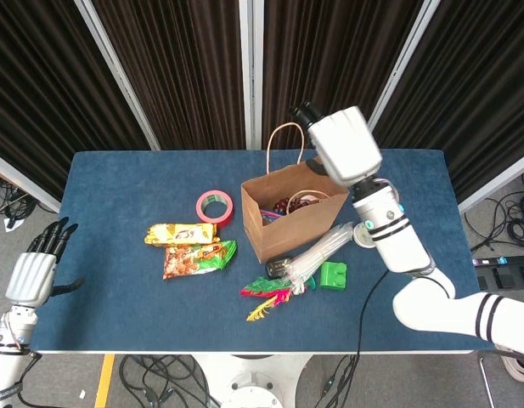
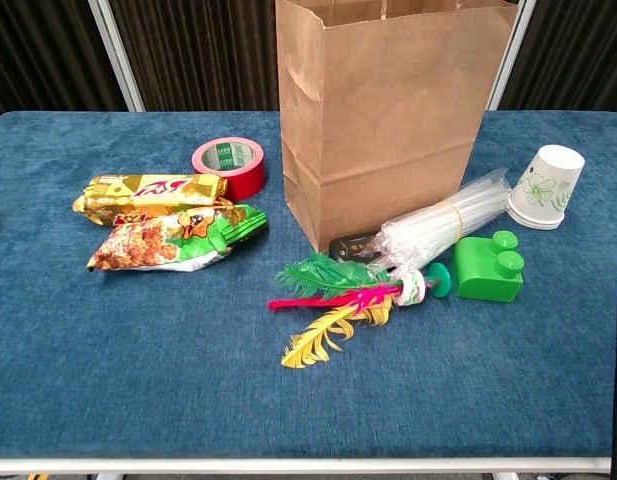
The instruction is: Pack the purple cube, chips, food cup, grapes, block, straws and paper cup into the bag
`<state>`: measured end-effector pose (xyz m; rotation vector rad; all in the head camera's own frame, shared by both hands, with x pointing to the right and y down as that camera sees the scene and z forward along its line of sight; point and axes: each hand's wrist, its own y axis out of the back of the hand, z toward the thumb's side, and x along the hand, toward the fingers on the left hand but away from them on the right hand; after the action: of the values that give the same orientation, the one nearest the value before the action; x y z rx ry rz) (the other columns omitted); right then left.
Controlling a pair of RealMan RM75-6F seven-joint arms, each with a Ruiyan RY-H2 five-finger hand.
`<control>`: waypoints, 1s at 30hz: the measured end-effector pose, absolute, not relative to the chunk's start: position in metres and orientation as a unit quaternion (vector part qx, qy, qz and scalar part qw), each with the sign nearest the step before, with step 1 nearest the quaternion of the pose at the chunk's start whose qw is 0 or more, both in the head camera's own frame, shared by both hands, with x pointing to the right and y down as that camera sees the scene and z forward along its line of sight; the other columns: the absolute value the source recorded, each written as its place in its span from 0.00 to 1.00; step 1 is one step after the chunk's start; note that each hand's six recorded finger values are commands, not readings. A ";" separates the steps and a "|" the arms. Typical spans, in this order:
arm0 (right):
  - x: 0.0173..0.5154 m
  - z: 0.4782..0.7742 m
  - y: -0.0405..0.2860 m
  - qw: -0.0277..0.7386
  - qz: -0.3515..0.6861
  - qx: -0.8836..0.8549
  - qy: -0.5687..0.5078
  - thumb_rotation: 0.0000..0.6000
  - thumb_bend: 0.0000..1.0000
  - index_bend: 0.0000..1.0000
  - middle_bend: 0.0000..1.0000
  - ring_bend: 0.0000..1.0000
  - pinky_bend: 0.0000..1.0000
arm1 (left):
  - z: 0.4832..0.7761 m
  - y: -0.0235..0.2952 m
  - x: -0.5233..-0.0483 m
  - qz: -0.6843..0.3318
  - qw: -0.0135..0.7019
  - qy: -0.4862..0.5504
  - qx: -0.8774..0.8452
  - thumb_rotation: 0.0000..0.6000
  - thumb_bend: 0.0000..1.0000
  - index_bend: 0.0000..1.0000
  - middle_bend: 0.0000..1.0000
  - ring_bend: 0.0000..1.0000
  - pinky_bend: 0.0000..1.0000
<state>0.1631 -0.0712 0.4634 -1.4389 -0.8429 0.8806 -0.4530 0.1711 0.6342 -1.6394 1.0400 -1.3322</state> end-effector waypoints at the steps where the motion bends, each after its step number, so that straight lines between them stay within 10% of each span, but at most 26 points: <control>1: 0.170 0.455 -0.072 0.586 0.374 -0.613 -0.375 1.00 0.00 0.26 0.33 0.79 0.85 | 0.634 0.171 -0.452 -0.522 0.384 0.408 -0.643 1.00 0.08 0.11 0.09 0.04 0.20; 9: 0.240 0.460 -0.046 0.585 0.437 -0.594 -0.339 1.00 0.00 0.29 0.33 0.79 0.85 | 0.636 0.173 -0.447 -0.522 0.384 0.402 -0.646 1.00 0.08 0.11 0.09 0.03 0.20; 30: 0.301 0.637 0.123 0.434 0.558 -0.683 -0.182 1.00 0.00 0.34 0.39 0.79 0.85 | 0.633 0.179 -0.446 -0.516 0.385 0.405 -0.649 1.00 0.08 0.11 0.09 0.03 0.20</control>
<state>0.3008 0.1230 0.6368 -1.7006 -0.4522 1.3906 -0.4461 0.1788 0.6329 -1.6545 1.0312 -1.3145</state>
